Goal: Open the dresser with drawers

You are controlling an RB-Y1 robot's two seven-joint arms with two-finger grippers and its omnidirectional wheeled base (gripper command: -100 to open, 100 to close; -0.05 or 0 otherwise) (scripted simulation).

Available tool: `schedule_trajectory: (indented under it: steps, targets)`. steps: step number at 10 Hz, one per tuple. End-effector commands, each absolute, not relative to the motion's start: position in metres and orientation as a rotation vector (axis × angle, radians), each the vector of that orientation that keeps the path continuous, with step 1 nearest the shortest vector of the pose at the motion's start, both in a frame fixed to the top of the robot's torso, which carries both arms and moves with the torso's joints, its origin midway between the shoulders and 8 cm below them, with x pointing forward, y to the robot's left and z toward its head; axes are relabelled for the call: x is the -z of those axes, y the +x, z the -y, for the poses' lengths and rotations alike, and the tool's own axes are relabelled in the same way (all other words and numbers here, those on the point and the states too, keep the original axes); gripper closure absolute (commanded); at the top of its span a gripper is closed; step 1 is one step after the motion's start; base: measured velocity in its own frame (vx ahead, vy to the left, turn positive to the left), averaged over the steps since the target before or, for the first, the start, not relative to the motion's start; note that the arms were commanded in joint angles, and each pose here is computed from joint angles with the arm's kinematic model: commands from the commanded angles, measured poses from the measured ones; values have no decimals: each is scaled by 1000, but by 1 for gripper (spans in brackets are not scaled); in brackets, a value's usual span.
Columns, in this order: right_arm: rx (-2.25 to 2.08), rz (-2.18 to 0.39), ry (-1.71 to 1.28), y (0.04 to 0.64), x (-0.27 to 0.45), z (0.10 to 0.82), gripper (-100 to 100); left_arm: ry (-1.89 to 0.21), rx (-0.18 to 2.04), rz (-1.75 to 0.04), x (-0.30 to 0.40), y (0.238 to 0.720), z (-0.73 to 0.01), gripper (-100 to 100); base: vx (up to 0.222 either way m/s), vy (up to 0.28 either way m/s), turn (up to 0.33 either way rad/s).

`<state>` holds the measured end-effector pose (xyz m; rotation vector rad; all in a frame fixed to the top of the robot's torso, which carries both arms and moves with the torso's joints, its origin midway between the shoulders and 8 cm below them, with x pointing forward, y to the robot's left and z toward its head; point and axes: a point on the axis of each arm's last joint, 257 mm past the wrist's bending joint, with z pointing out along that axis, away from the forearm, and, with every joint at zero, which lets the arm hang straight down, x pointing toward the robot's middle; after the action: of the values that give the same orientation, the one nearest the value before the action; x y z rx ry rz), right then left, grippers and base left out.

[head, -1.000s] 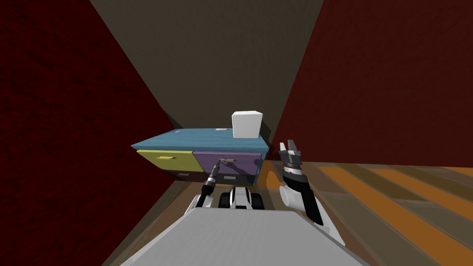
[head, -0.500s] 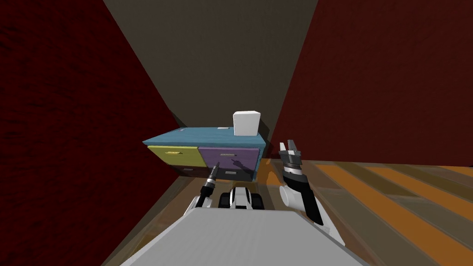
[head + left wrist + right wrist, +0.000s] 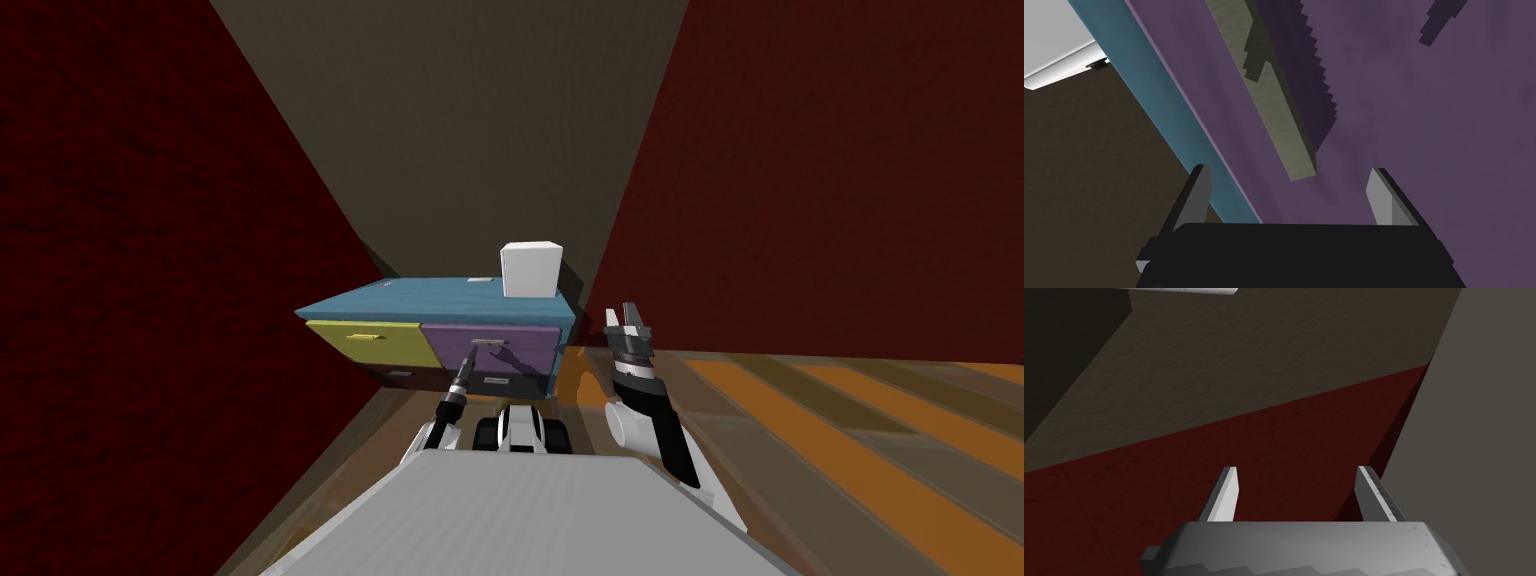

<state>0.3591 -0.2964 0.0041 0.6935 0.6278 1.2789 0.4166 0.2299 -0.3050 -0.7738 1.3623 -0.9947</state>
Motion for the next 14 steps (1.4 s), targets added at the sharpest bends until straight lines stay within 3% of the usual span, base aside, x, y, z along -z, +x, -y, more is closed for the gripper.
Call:
schedule_trajectory:
  steps: [1, 2, 3, 8, 9, 14]
  targets:
    - [-1279, -628, 693, 359, -4, 296, 0, -775, 991, -1361, 299, 422, -232, -100, 85, -28, -24]
    - [-1279, -628, 693, 359, -4, 296, 0, -773, 994, -1360, 302, 420, -231, -100, 53, -17, -6]
    - [-1279, -628, 693, 359, -4, 296, 0, -774, 993, -1361, 302, 421, -232, 100, 9, -3, 2]
    - [-1279, -627, 693, 359, -4, 296, 0, -768, 998, -1366, 298, 413, -230, 100, -153, 11, 17]
    - [-1279, -628, 693, 359, -4, 296, 0, -777, 997, -1364, 302, 415, -231, -100, 69, -15, -17]
    - [-1279, -628, 693, 359, -4, 296, 0, -785, 995, -1359, 298, 423, -232, -100, 128, -9, -12]
